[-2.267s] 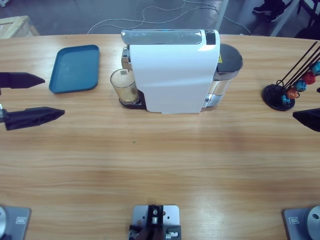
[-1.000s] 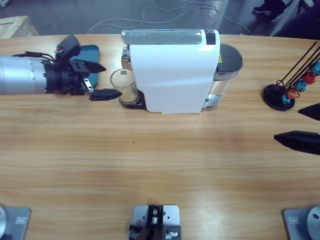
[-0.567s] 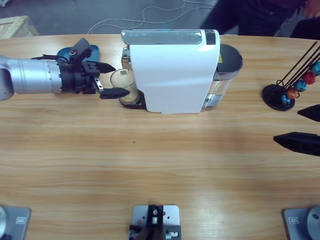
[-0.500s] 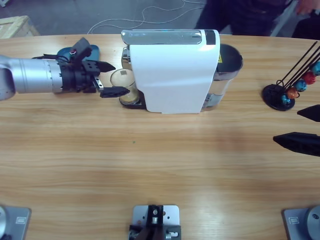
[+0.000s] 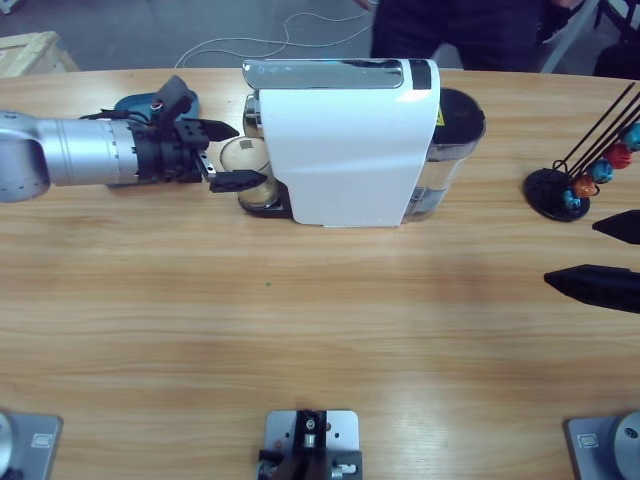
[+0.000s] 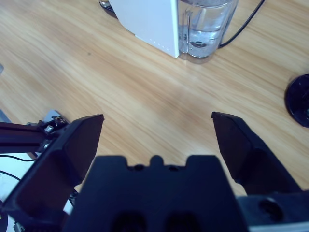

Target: Pour coffee

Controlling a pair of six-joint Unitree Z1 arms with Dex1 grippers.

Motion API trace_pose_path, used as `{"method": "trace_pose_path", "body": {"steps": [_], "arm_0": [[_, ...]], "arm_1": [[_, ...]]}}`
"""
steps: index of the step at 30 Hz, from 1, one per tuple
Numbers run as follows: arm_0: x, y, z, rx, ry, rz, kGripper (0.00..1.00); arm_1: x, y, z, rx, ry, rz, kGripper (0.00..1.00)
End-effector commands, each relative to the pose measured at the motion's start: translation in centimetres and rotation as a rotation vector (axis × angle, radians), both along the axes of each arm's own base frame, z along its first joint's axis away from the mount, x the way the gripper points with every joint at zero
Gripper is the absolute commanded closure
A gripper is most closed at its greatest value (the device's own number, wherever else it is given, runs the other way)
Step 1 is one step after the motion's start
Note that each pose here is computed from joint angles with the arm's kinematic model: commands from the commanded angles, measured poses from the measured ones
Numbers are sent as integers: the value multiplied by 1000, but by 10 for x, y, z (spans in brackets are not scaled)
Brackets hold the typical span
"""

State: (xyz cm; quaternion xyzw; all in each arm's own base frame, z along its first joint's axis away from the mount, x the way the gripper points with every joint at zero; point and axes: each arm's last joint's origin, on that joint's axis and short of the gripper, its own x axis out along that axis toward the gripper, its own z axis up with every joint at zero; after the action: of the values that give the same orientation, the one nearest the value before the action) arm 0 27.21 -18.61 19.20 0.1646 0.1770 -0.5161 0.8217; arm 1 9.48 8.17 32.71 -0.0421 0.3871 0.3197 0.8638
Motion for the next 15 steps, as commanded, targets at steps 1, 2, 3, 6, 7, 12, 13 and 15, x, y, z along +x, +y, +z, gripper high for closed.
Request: {"method": "trace_pose_path", "body": {"steps": [1, 2, 3, 6, 7, 12, 13, 15], "arm_0": [[1, 2, -23, 27, 55, -8, 2], [1, 2, -23, 29, 55, -9, 9], [1, 2, -23, 28, 55, -10, 16], [0, 2, -24, 29, 57, -9, 127], [0, 2, -24, 29, 56, -9, 144], [1, 2, -24, 28, 57, -12, 495], [2, 1, -25, 28, 59, -13, 538], [1, 0, -26, 30, 59, -18, 559]], "arm_1": [[6, 7, -11, -28, 53, 28, 4], [6, 7, -11, -28, 54, 28, 4], [6, 7, -12, -27, 54, 29, 4], [5, 7, -12, -27, 54, 29, 7], [5, 7, -12, -26, 54, 30, 9], [5, 6, -12, -26, 54, 30, 9], [5, 6, -12, -25, 54, 30, 9], [5, 6, -12, -25, 54, 30, 9]]}}
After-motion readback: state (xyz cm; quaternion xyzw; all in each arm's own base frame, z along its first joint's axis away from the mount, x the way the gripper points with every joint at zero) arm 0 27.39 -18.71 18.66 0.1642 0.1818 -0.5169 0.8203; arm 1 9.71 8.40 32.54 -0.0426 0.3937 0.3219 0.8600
